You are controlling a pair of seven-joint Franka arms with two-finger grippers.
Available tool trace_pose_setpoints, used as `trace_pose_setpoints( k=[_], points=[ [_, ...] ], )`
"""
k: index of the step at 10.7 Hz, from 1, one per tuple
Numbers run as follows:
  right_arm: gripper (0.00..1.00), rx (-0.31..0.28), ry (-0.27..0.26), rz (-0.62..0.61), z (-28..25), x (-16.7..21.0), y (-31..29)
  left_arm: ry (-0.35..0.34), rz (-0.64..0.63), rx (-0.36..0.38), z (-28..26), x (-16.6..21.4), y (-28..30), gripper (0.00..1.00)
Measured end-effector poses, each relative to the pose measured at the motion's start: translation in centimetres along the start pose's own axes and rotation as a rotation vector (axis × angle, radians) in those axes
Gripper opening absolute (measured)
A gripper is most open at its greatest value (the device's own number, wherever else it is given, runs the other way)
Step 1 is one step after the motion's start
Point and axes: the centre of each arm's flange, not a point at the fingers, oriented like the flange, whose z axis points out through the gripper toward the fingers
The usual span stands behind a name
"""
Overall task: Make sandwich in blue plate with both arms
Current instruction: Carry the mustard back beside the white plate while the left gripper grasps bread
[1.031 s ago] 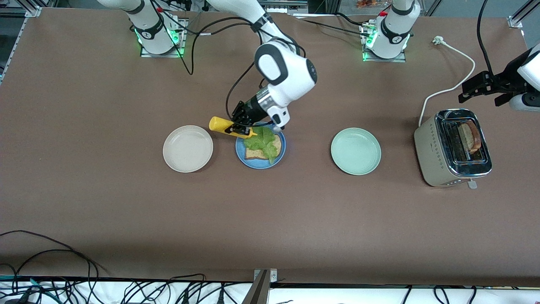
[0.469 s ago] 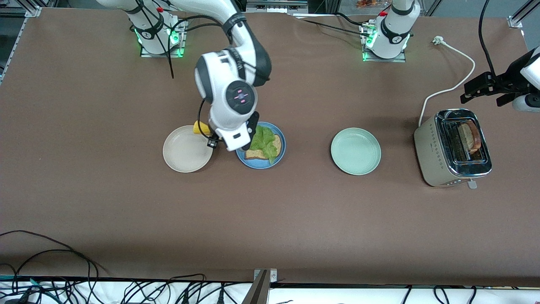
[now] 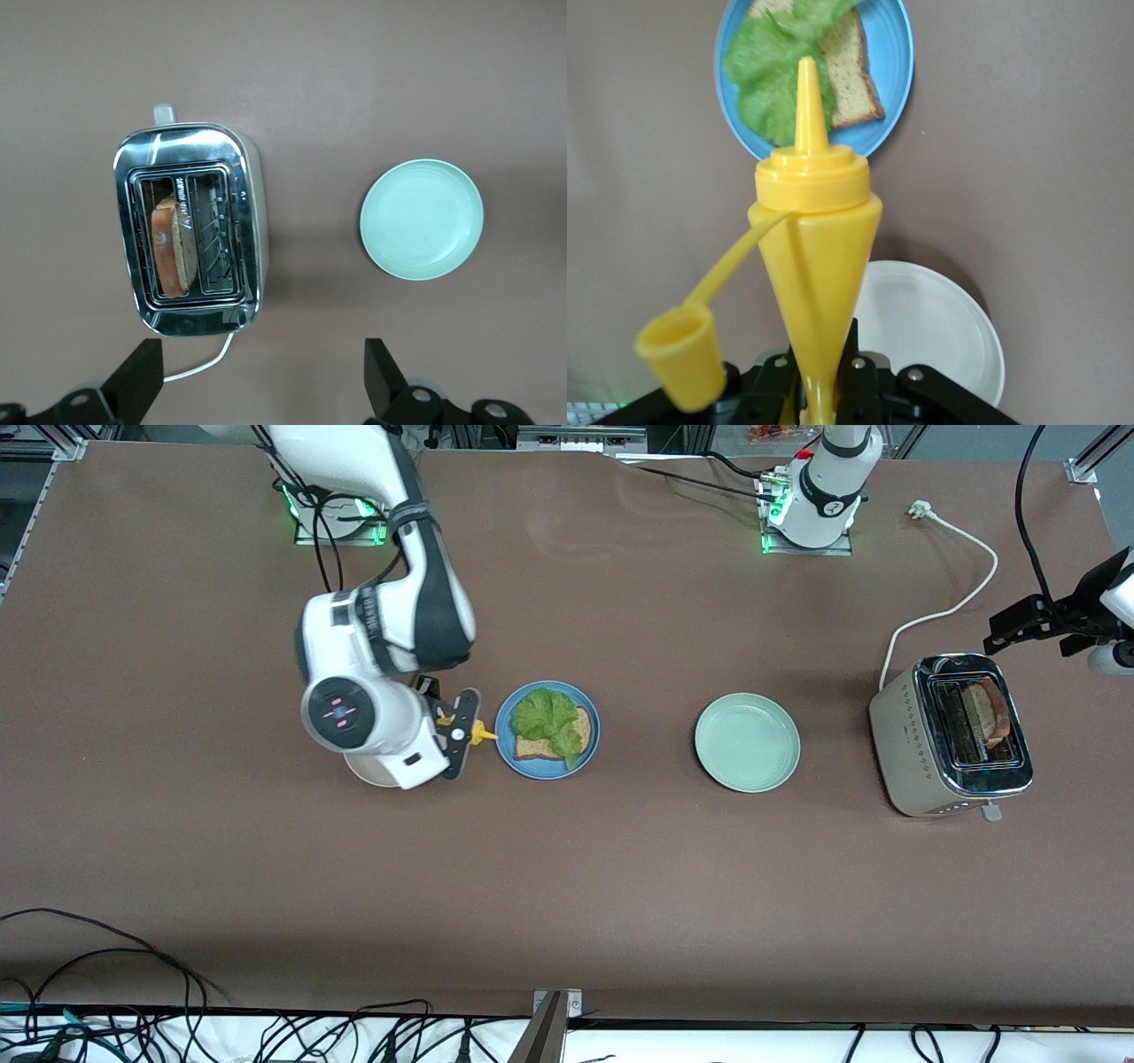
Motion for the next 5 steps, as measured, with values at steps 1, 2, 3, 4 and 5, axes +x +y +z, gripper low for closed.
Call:
trace_pose_setpoints(
  k=[1, 2, 3, 4, 5],
  points=[
    [0.15, 0.066, 0.075, -0.020, -0.1, -1.9, 1.4, 0.007, -0.017, 0.000, 1.0, 0.2, -1.0, 1.00],
    [0.15, 0.132, 0.150, -0.038, -0.2, -4.3, 2.9, 0.015, -0.037, -0.001, 1.9, 0.4, -2.2, 1.00],
    [0.15, 0.196, 0.228, -0.055, -0.2, -7.2, 4.5, 0.022, -0.058, -0.001, 3.1, 0.5, -3.5, 1.00],
    [0.15, 0.250, 0.309, -0.084, -0.3, -10.5, 6.1, 0.035, -0.077, -0.001, 4.6, 0.6, -4.7, 1.00],
    [0.15, 0.294, 0.380, -0.113, -0.1, -13.3, 7.3, 0.049, -0.095, 0.000, 6.3, 0.8, -5.8, 1.00]
  ],
)
